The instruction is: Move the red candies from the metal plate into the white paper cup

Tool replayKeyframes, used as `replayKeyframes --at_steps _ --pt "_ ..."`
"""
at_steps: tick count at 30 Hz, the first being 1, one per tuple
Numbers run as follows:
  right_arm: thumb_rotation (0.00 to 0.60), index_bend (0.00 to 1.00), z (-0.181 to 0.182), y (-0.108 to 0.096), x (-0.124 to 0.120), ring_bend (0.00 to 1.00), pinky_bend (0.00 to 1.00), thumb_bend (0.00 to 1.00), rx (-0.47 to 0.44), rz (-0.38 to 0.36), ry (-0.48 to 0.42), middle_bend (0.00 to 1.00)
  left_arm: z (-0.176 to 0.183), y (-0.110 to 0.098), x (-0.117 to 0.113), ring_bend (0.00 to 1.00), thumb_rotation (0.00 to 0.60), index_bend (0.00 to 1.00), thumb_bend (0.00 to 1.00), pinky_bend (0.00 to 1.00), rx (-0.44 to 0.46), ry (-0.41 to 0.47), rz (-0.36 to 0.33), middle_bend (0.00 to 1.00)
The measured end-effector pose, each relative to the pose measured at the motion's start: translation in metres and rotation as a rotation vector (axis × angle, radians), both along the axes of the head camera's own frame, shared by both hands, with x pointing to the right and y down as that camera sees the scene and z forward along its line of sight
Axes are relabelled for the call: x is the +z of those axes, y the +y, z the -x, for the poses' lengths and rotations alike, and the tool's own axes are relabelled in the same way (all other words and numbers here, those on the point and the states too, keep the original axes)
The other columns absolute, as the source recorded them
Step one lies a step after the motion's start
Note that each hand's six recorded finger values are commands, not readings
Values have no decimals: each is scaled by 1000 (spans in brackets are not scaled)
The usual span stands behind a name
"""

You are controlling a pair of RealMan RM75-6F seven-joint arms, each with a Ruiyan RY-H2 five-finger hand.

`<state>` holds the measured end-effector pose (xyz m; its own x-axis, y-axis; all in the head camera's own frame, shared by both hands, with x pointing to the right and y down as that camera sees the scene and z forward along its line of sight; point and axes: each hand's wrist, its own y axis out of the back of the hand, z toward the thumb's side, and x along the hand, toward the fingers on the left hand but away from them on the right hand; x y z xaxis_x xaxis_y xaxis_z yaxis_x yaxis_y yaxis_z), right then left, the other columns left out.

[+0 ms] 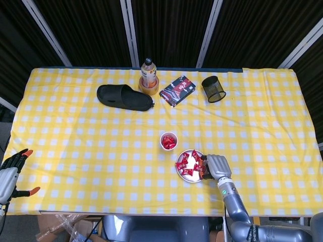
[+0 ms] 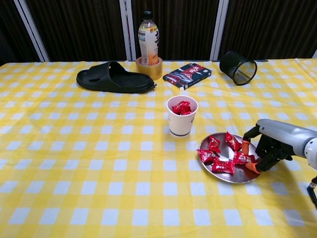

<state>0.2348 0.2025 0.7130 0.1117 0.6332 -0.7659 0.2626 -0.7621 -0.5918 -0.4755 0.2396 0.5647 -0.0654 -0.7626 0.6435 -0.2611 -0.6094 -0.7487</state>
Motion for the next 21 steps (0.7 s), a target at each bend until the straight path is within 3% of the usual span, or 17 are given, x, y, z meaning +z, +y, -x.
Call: replayKeyframes --at_steps 11,21 --pt "600 574 3 -11 -14 899 835 407 13 -33 -32 929 0 0 0 0 600 0 47 0 -1 4 1 0" --pt "600 573 17 -60 -55 899 835 407 10 -146 -84 929 0 0 0 0 600 0 47 0 -3 5 8 0"
